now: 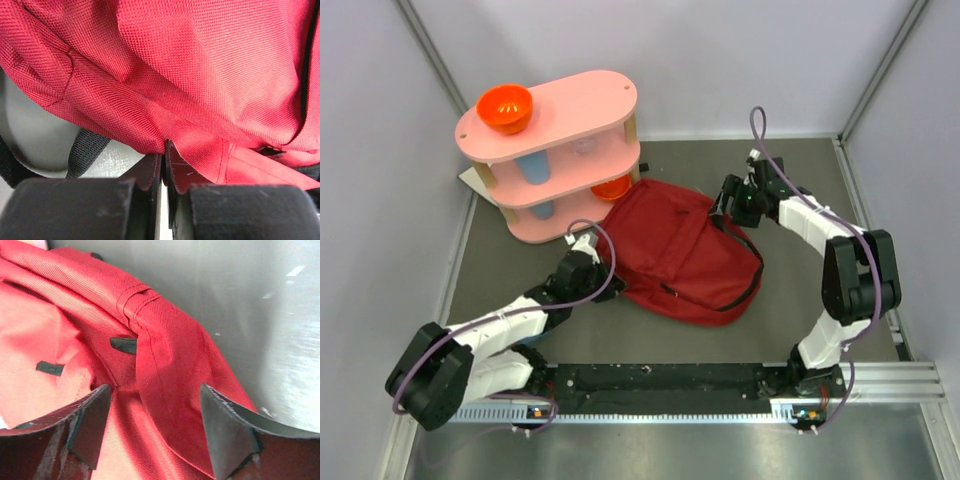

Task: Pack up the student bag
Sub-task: Adjust the student bag at the center of the board.

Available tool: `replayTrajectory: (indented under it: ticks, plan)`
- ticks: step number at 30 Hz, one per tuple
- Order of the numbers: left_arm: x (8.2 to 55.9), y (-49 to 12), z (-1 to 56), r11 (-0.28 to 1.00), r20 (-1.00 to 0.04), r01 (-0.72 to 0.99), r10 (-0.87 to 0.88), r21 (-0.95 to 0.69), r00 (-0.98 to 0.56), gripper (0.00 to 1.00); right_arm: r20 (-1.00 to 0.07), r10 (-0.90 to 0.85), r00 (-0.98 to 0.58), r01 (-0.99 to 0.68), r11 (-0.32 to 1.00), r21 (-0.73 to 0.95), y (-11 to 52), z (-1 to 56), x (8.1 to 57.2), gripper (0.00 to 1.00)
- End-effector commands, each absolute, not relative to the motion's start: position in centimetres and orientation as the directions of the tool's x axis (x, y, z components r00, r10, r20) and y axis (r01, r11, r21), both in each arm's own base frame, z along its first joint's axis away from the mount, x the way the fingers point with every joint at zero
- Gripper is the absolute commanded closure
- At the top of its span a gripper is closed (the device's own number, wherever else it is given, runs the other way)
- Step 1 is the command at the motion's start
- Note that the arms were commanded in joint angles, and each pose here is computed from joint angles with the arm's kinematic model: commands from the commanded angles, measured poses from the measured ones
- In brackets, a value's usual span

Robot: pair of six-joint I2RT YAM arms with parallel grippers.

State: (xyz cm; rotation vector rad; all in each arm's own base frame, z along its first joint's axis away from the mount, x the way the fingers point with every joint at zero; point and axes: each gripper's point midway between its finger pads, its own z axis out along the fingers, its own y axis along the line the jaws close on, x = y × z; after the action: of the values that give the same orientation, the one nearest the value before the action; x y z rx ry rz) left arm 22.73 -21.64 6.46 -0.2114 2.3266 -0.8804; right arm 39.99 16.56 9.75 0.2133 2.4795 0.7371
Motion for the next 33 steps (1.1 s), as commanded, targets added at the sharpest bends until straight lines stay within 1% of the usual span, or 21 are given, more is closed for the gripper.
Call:
replayTrajectory:
  ticks: [1, 2, 3, 4, 5, 6, 7, 10, 11, 12, 14, 15, 16, 17, 18, 19, 25, 27, 28, 32, 33]
  plan:
    - [22.4, -22.3, 8.0, 0.732, -0.525, 0.124, -0.349, -0.670, -0.776, 0.82, -0.687, 0.287, -0.668, -0.004, 0.921, 0.389, 12.9, 17.1, 40.8, 0.22]
    - [22.4, -22.4, 8.3, 0.733, -0.534, 0.137, -0.341, -0.667, -0.773, 0.80, -0.715, 0.277, -0.643, 0.007, 0.935, 0.356, 11.9, 18.0, 40.3, 0.19]
    - [22.4, -22.5, 8.4, 0.731, -0.540, 0.152, -0.330, -0.665, -0.775, 0.84, -0.772, 0.291, -0.565, 0.026, 0.942, 0.336, 10.5, 21.0, 39.6, 0.17]
    - [22.4, -22.5, 8.6, 0.737, -0.556, 0.173, -0.312, -0.653, -0.770, 0.87, -0.786, 0.285, -0.548, 0.029, 0.946, 0.322, 10.0, 21.3, 38.7, 0.16]
    - [22.5, -22.5, 9.0, 0.737, -0.565, 0.182, -0.310, -0.650, -0.765, 0.84, -0.798, 0.288, -0.530, 0.026, 0.946, 0.324, 9.6, 22.2, 37.9, 0.15]
    - [22.5, -22.3, 8.9, 0.747, -0.568, 0.180, -0.302, -0.640, -0.766, 0.80, -0.818, 0.296, -0.494, -0.025, 0.935, 0.354, 10.0, 24.1, 36.1, 0.15]
    - [22.5, -22.3, 9.0, 0.752, -0.576, 0.191, -0.289, -0.631, -0.764, 0.77, -0.815, 0.303, -0.495, -0.063, 0.922, 0.381, 10.6, 24.6, 35.1, 0.15]
    - [22.6, -22.5, 9.1, 0.750, -0.583, 0.204, -0.282, -0.629, -0.762, 0.76, -0.787, 0.296, -0.541, -0.229, 0.849, 0.476, 14.6, 25.6, 30.6, 0.17]
    - [22.5, -22.5, 9.0, 0.748, -0.581, 0.205, -0.281, -0.631, -0.764, 0.69, -0.780, 0.277, -0.561, -0.264, 0.833, 0.486, 15.8, 25.3, 29.3, 0.18]
    - [22.4, -22.5, 8.9, 0.748, -0.578, 0.203, -0.281, -0.632, -0.766, 0.65, -0.765, 0.214, -0.607, -0.321, 0.815, 0.483, 18.5, 23.9, 26.8, 0.18]
    - [22.3, -22.5, 8.7, 0.741, -0.572, 0.198, -0.290, -0.642, -0.767, 0.58, -0.748, 0.216, -0.627, -0.347, 0.783, 0.517, 20.6, 23.8, 23.9, 0.21]
    - [22.3, -22.5, 8.8, 0.737, -0.571, 0.198, -0.294, -0.646, -0.766, 0.57, -0.745, 0.186, -0.641, -0.372, 0.773, 0.514, 22.3, 22.9, 22.0, 0.24]
    - [22.3, -22.4, 8.6, 0.740, -0.571, 0.194, -0.296, -0.644, -0.766, 0.55, -0.737, 0.200, -0.645, -0.368, 0.764, 0.530, 23.0, 22.9, 20.9, 0.27]
    - [22.3, -22.5, 8.7, 0.738, -0.573, 0.196, -0.298, -0.645, -0.764, 0.54, -0.756, 0.208, -0.621, -0.343, 0.795, 0.501, 22.9, 22.5, 20.9, 0.28]
    - [22.3, -22.4, 8.6, 0.742, -0.573, 0.194, -0.296, -0.642, -0.764, 0.54, -0.759, 0.194, -0.621, -0.342, 0.805, 0.485, 23.3, 21.8, 20.2, 0.29]
    - [22.5, -22.4, 8.5, 0.745, -0.574, 0.188, -0.300, -0.640, -0.762, 0.54, -0.759, 0.146, -0.635, -0.387, 0.791, 0.475, 25.0, 21.2, 18.3, 0.30]
    - [22.7, -22.6, 8.8, 0.741, -0.572, 0.188, -0.304, -0.645, -0.762, 0.61, -0.768, 0.061, -0.637, -0.389, 0.835, 0.389, 28.5, 18.2, 16.1, 0.35]
    - [22.7, -22.5, 8.9, 0.745, -0.576, 0.191, -0.300, -0.640, -0.760, 0.63, -0.782, 0.047, -0.621, -0.372, 0.861, 0.348, 29.3, 17.5, 16.7, 0.38]
    - [22.7, -22.5, 8.9, 0.745, -0.577, 0.190, -0.300, -0.639, -0.760, 0.66, -0.784, 0.055, -0.618, -0.363, 0.865, 0.346, 29.7, 17.5, 16.9, 0.39]
    - [22.7, -22.4, 9.1, 0.743, -0.578, 0.190, -0.306, -0.641, -0.756, 0.71, -0.801, 0.045, -0.597, -0.320, 0.902, 0.289, 30.7, 16.4, 18.4, 0.41]
    - [22.7, -22.3, 9.1, 0.745, -0.576, 0.181, -0.312, -0.641, -0.756, 0.71, -0.806, 0.033, -0.591, -0.309, 0.913, 0.264, 30.8, 15.8, 18.8, 0.47]
